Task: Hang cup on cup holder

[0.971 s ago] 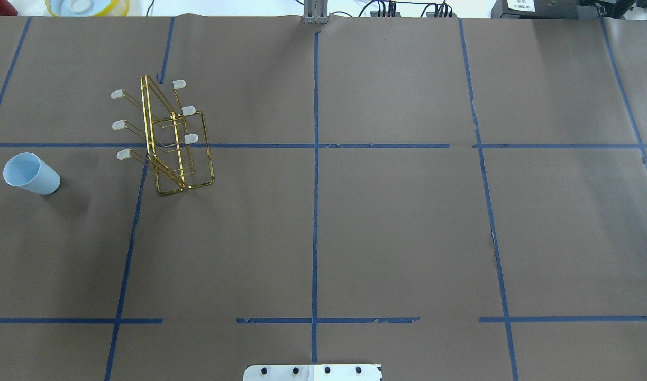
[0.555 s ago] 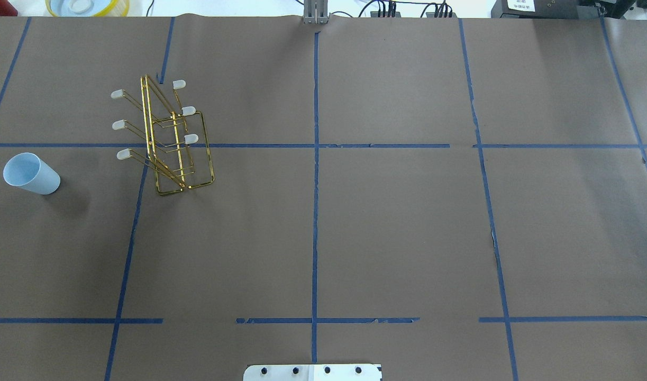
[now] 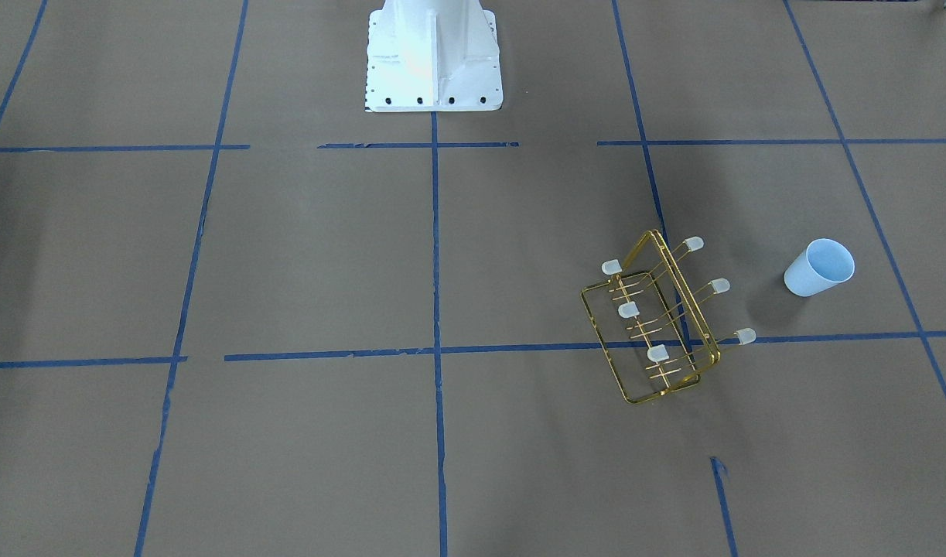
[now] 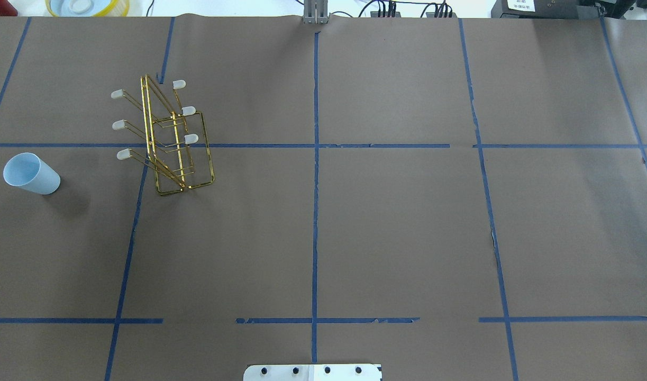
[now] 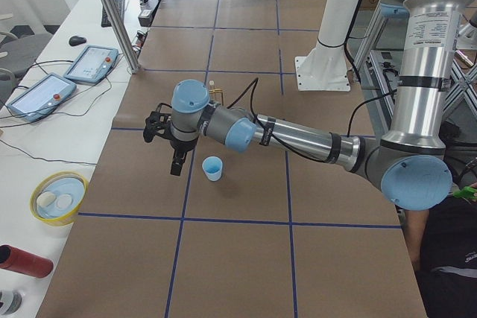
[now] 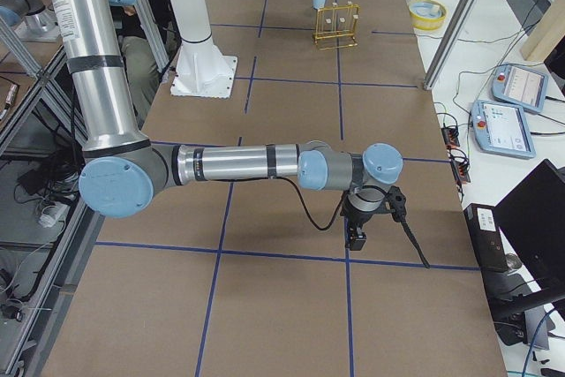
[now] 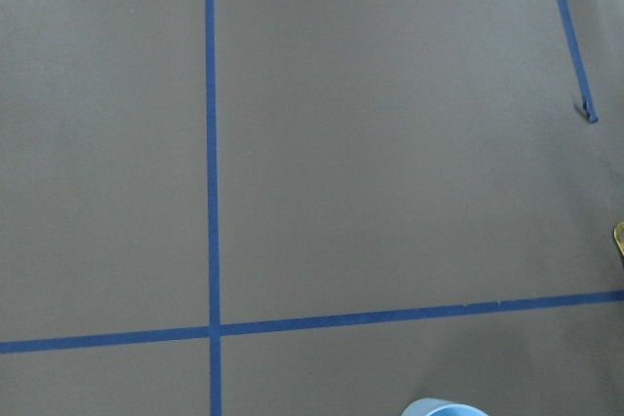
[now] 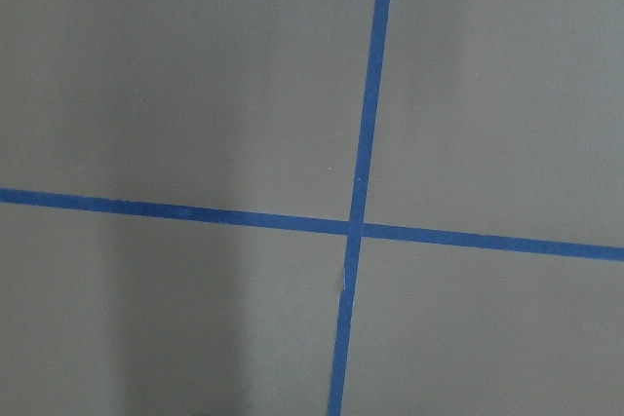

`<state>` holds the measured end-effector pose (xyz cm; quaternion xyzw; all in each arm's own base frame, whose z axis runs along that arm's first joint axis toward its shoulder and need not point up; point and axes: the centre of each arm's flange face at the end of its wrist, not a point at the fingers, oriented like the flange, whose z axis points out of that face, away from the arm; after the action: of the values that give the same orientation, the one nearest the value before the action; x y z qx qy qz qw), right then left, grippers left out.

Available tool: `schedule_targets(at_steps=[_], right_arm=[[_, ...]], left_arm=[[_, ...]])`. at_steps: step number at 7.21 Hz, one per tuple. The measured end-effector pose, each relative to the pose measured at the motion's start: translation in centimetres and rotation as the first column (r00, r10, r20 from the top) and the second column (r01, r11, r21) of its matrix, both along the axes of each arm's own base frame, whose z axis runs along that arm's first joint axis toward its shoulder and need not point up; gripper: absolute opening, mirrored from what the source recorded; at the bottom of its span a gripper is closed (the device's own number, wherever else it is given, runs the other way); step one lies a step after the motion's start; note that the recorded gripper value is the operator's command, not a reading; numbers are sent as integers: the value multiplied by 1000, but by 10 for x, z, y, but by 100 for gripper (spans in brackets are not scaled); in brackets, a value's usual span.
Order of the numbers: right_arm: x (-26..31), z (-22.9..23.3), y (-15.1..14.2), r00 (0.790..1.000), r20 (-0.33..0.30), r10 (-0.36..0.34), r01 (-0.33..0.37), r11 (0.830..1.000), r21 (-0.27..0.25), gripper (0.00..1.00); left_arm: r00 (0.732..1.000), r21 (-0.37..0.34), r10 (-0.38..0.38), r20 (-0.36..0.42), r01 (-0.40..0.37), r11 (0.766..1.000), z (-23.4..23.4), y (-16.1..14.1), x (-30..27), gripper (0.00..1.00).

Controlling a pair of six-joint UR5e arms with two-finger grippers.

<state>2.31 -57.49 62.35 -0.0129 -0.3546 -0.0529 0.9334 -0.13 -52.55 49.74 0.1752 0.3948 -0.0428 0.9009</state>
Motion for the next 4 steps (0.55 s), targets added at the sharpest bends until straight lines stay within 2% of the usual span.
schedule_targets(at_steps=[2, 4], right_arm=[[0, 0, 0, 1000, 0, 0, 0, 1000, 0, 100], [0, 0, 0, 1000, 0, 0, 0, 1000, 0, 100]], left_arm=[[990, 66, -139, -26, 140, 988, -13, 26, 52, 100], [955, 144, -280, -100, 292, 946, -2, 65, 105, 100]])
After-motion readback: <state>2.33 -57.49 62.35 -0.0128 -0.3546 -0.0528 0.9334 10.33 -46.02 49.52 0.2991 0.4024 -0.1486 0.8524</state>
